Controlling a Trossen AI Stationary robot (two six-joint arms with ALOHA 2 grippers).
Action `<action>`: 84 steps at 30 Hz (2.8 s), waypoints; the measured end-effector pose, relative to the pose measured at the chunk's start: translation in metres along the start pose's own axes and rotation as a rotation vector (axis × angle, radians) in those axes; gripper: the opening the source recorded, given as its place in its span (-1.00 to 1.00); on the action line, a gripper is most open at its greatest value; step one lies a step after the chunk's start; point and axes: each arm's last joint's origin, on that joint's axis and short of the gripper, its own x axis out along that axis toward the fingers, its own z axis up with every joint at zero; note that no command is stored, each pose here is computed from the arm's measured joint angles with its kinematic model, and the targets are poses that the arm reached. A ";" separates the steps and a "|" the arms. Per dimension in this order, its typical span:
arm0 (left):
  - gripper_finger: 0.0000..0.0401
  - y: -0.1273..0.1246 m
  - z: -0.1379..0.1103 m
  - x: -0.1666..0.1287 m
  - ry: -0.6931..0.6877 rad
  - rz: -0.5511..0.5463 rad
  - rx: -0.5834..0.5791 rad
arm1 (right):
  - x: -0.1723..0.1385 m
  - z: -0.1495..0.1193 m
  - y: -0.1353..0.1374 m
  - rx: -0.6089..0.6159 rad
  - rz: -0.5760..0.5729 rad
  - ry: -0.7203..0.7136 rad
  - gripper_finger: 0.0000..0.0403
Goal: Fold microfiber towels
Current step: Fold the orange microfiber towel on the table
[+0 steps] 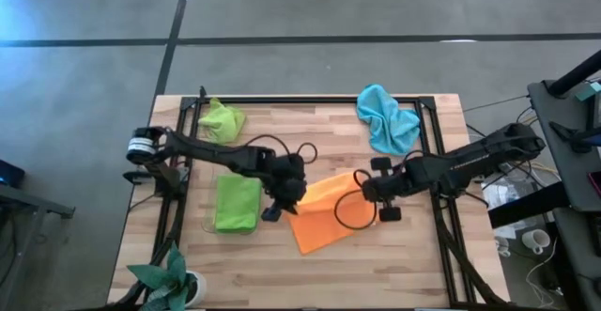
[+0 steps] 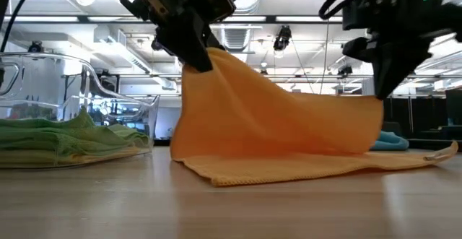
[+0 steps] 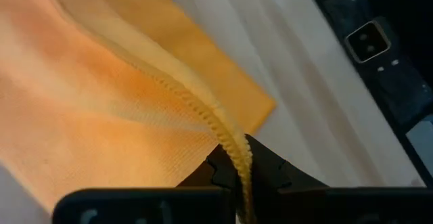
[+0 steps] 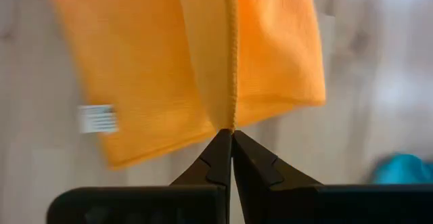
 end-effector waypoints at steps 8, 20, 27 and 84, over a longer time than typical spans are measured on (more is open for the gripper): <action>-1.00 -0.015 0.006 0.028 -0.065 -0.013 0.075 | -0.001 -0.010 0.013 -0.026 -0.143 0.072 -0.96; -1.00 0.000 -0.005 0.060 0.003 0.002 0.017 | -0.008 -0.009 0.011 -0.037 -0.165 0.106 -0.96; -1.00 0.001 -0.008 0.071 0.010 -0.008 0.022 | 0.007 -0.004 0.021 -0.048 -0.096 0.140 -0.96; -1.00 -0.001 -0.014 0.012 0.183 0.224 -0.049 | 0.004 0.012 -0.003 -0.104 -0.158 0.134 -0.96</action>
